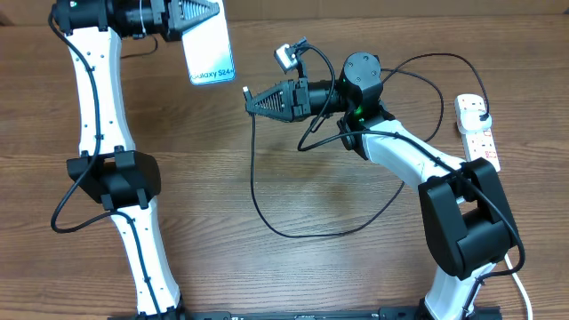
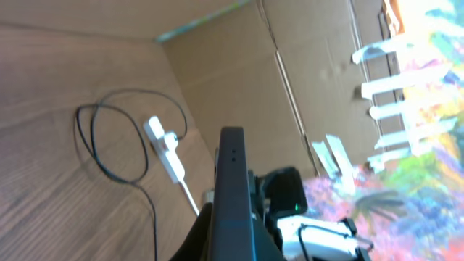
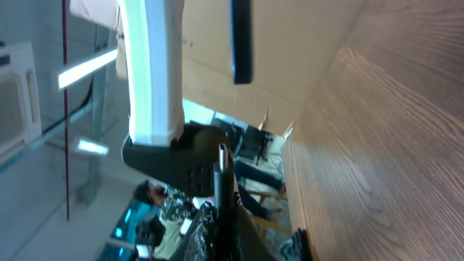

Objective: Plug charger to phone and switch on socket
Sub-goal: 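Lift the cable connector with the right gripper toward the phone, then align the connector under the phone's bottom port with the right gripper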

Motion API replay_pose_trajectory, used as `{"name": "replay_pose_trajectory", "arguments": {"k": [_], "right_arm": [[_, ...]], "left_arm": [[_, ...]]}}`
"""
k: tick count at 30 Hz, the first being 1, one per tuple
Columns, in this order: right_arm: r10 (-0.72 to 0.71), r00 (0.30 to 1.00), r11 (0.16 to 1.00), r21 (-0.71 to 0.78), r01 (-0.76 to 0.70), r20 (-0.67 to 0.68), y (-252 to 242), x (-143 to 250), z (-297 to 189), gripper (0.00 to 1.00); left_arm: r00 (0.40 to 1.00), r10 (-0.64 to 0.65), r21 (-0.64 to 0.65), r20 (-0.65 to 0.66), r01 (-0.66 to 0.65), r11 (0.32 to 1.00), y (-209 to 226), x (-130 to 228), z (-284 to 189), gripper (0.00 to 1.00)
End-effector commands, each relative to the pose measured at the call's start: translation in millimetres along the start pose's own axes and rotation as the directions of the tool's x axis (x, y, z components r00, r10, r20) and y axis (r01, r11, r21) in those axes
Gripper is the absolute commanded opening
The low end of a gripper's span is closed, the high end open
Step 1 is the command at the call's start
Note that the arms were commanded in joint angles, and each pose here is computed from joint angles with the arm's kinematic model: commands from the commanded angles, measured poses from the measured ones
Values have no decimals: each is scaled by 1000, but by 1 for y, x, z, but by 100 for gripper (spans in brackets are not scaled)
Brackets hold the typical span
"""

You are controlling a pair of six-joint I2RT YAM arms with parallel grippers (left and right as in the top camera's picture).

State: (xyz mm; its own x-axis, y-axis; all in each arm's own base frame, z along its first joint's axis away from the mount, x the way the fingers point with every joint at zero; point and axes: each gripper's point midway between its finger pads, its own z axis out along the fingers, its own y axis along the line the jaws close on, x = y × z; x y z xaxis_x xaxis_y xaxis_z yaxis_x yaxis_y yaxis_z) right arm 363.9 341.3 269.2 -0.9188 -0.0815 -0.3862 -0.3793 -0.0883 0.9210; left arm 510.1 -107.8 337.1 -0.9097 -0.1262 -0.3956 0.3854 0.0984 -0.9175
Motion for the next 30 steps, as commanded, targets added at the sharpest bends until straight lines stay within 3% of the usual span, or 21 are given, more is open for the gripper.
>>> {"name": "replay_pose_trajectory", "arguments": {"k": [1,12,30], "right_arm": [[30,997,1000,6,-31,71,3,-15,-1,4],[-49,996,999,-1,50,78,8,-16,0,4],[-58,983,998,20,56,174,6,-33,-2,4]], "left_arm": [[992,-126,9,-14,126,992,-11,-4,9,5],[986,-165,-95,30,167,981,0,-20,38,4],[993,-121,-89,14,122,989,-5,-20,53,5]]}}
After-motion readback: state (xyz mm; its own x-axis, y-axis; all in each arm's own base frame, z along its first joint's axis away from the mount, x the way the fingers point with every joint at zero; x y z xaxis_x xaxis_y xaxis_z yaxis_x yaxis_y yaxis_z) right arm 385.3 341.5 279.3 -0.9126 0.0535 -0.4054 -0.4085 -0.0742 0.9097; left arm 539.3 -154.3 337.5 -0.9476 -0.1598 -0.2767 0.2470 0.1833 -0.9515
